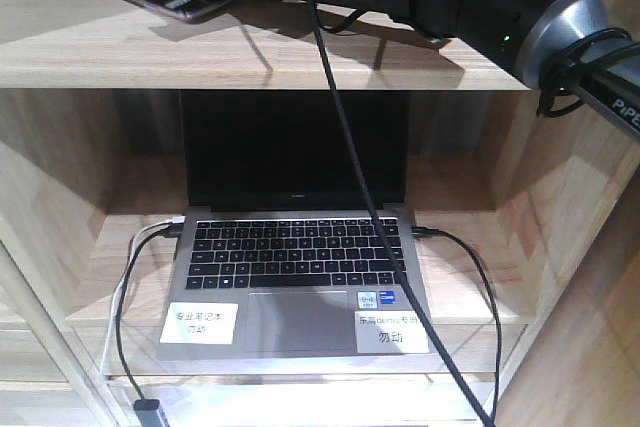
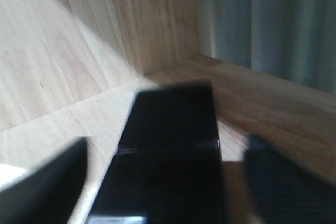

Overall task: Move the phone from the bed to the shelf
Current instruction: 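Lower the phone flat onto the upper shelf and open the right gripper, then withdraw the open right gripper away from the phone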

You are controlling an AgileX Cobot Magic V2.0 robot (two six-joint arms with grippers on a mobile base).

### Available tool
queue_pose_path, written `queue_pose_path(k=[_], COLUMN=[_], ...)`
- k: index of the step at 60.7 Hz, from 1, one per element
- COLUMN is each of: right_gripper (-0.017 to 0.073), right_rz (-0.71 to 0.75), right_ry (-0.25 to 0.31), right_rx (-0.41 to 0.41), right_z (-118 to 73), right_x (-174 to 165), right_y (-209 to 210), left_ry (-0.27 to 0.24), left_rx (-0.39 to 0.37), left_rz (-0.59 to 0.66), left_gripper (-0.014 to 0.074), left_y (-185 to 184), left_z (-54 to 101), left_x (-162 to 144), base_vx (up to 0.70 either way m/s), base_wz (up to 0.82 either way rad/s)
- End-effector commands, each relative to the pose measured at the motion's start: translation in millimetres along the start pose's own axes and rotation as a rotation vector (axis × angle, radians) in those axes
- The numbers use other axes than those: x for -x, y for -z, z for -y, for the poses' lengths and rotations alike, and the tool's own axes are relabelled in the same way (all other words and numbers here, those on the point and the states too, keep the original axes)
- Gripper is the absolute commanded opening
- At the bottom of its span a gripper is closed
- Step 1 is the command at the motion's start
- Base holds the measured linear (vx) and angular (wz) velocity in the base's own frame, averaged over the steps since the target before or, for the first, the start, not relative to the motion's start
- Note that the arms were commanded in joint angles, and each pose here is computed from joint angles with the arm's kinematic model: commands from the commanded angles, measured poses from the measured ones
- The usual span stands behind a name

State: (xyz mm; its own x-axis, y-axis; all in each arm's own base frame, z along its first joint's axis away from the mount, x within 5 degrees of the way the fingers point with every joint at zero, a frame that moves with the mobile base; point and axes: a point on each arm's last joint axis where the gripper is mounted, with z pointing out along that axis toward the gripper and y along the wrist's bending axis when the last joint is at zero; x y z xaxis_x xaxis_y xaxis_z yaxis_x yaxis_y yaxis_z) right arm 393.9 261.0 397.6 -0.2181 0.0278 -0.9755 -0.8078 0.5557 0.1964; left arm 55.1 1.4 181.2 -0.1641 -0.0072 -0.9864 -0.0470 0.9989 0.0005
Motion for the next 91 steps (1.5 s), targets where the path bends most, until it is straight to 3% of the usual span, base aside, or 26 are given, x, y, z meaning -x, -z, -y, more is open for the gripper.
queue_pose_path(k=[1,39,49,58,68,85,91], right_gripper=[0.0645,0.0521,0.0396,0.0206,-0.0008,-0.0008,-0.0007], right_rz=[0.104,0.143,0.145,0.126,0.093,0.075,0.073], right_ry=[0.024,0.053,0.1,0.161,0.167,0.077,0.094], right_rx=[-0.01,-0.005,-0.013,-0.011,0.002,-0.091,-0.13], right_z=[-12.2,-23.5,-28.7,-35.2,-41.6,-26.5,-23.4], right_x=[34.4,53.4,60.9,66.5,69.3,56.4,54.2], right_y=[19.2,36.6,45.1,53.9,62.1,94.4,114.2], left_ry=[0.012,0.012,0.012,0.012,0.012,0.012,0.012], left_rx=[0.004,0.004,0.004,0.004,0.004,0.004,0.004], left_rz=[0.077,0.077,0.077,0.077,0.077,0.077,0.077], left_gripper=[0.0001,0.0001,0.0001,0.0001,0.0001,0.0001,0.0001], left_y=[0.4,0.4,0.4,0.4,0.4,0.4,0.4], left_z=[-0.5,-0.5,-0.5,-0.5,-0.5,-0.5,-0.5], left_x=[6.0,6.0,6.0,6.0,6.0,6.0,6.0], base_vx=[0.0,0.0,0.0,0.0,0.0,0.0,0.0], base_wz=[0.0,0.0,0.0,0.0,0.0,0.0,0.0])
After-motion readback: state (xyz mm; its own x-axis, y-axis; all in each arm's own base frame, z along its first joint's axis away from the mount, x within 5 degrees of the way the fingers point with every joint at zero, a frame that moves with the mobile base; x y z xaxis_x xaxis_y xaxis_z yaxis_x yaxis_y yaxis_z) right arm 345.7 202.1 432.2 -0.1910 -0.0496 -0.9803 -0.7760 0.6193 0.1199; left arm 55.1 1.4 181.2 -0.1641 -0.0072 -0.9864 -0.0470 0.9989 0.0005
